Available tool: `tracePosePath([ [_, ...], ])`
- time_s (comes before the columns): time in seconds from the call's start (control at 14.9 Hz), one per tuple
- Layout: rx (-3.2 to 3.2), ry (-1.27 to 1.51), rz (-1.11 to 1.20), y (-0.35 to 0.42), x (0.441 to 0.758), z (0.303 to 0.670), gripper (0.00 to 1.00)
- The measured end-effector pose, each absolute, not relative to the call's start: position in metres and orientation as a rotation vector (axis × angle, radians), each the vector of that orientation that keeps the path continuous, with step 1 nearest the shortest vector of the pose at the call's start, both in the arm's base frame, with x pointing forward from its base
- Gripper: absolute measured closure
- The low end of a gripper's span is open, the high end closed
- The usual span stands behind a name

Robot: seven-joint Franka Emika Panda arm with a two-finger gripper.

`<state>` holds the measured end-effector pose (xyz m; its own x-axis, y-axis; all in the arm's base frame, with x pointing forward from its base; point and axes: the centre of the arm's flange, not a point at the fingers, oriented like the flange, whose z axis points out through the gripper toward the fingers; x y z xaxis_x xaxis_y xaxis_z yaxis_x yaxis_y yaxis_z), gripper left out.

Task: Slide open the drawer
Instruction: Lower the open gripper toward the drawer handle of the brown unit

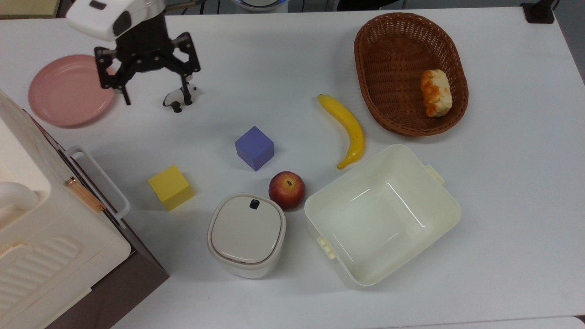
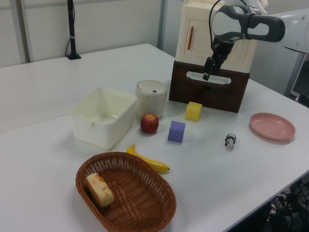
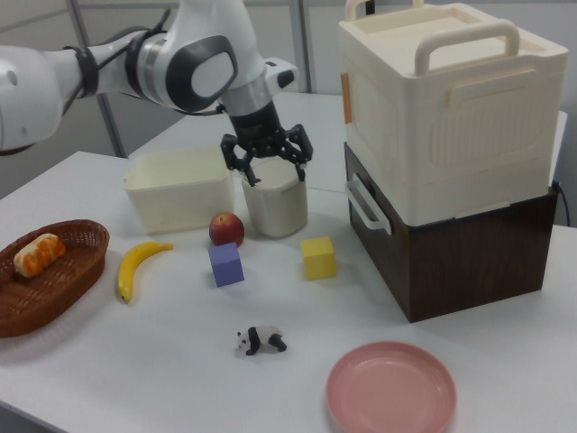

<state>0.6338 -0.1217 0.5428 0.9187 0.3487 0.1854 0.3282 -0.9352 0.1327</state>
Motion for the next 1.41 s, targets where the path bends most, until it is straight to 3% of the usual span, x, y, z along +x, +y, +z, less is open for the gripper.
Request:
tracePosePath([
  [1.41,2.874,0.47,0.403,-0.171,0.693,0.487,0.0],
])
